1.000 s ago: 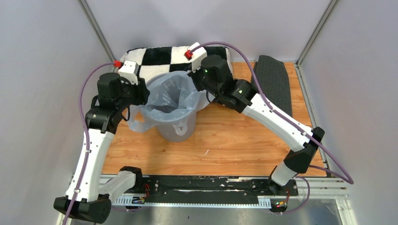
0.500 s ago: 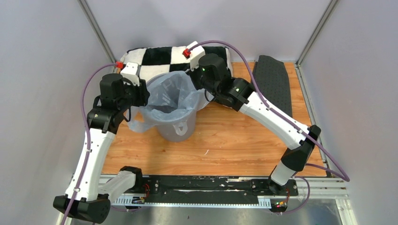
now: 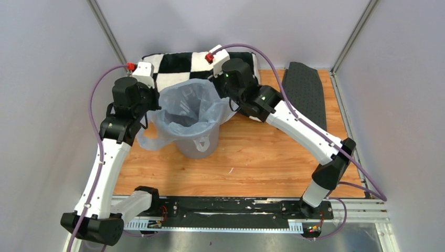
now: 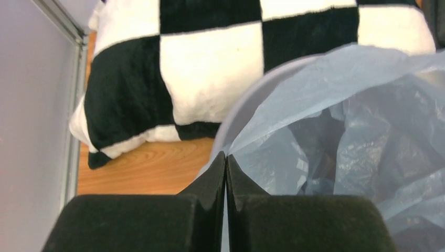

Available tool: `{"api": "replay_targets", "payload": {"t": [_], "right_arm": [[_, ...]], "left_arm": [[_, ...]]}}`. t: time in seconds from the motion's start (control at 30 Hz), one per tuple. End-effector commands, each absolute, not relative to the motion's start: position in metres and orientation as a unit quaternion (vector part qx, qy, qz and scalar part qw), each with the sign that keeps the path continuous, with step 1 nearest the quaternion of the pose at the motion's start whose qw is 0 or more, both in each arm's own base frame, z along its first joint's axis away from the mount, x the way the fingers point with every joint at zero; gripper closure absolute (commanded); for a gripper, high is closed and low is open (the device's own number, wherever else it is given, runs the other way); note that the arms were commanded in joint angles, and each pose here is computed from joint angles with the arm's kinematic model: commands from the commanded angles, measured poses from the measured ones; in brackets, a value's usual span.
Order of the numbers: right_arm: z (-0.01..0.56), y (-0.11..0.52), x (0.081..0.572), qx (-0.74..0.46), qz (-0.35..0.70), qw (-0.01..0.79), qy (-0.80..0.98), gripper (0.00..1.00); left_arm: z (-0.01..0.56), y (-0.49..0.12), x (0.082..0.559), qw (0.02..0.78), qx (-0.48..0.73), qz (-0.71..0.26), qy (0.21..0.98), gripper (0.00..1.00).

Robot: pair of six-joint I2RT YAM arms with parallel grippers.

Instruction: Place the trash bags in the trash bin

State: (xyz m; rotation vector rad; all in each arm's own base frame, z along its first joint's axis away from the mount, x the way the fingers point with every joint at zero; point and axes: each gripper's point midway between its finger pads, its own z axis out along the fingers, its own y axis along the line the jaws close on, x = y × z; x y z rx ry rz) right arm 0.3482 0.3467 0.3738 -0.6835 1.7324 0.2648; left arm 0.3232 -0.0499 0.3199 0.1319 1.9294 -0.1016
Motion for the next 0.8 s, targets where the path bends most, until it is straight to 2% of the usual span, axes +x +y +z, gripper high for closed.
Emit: {"api": "replay_targets", "payload": {"t": [0.0,0.3,0.53,0.77], "right_arm": [[0.368,0.342,0.375,-0.27,0.106,0.591,0.753,1.0],[0.35,0.342,0.415,-0.216,0.167,0.576,0.771,1.0],[0.327,0.343,0.439,-0.186,0.209,0.544,0.791,1.0],[0.293,0.345,0.448,-0.166,0.251,0.496,0.814,1.0]], "left_arm": [[0.349,-0.043,0.345,0.629,0.026,-0.027,0.777,1.0],[0.344,-0.038,0.379,0.662,0.008,-0.008,0.749,1.0],[0.317,-0.027,0.402,0.649,-0.014,0.021,0.76,1.0],[0.297,-0.031,0.417,0.633,-0.023,-0.003,0.773,1.0]]}}
